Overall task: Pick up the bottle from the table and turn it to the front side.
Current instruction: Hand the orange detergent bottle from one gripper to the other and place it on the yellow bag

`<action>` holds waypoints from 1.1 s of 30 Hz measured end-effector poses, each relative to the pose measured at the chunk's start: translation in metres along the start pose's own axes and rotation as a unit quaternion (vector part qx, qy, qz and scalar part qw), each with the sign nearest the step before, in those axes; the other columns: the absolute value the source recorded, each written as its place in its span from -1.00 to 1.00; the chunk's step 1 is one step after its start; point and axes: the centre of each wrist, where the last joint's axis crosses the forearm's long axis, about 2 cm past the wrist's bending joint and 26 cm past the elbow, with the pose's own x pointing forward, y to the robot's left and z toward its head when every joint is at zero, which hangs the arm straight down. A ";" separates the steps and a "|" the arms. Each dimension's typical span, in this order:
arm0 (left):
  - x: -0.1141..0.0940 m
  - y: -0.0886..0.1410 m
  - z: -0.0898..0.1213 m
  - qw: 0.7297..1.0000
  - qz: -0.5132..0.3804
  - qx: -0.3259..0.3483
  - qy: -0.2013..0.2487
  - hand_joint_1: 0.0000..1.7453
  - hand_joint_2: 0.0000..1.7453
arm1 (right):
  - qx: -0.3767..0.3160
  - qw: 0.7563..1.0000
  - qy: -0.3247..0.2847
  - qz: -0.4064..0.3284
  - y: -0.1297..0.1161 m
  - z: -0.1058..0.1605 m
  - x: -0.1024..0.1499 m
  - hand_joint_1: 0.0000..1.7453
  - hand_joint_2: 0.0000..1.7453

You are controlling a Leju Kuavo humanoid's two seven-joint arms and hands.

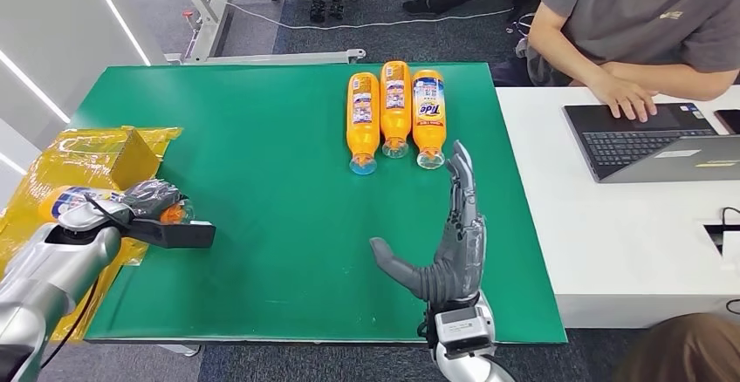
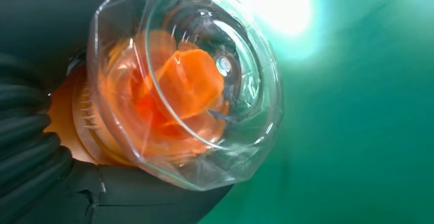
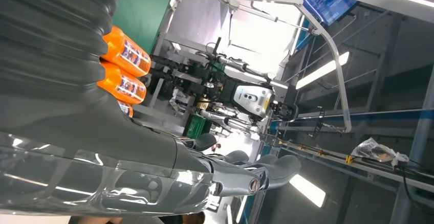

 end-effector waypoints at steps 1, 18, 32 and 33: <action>0.002 0.001 -0.002 1.000 0.000 -0.003 -0.003 1.00 1.00 | 0.000 1.000 0.001 0.000 0.000 0.001 0.000 -1.00 1.00; -0.002 -0.014 0.002 0.996 0.059 -0.053 0.035 -1.00 1.00 | -0.005 1.000 0.008 0.002 -0.001 0.003 0.003 -1.00 1.00; -0.018 -0.010 0.022 0.993 0.115 0.022 -0.015 -1.00 1.00 | -0.007 1.000 0.011 0.003 -0.001 0.003 0.003 -1.00 1.00; -0.020 -0.007 0.025 0.993 0.113 0.030 -0.015 -1.00 1.00 | -0.006 1.000 0.011 0.004 -0.001 0.003 0.003 -1.00 1.00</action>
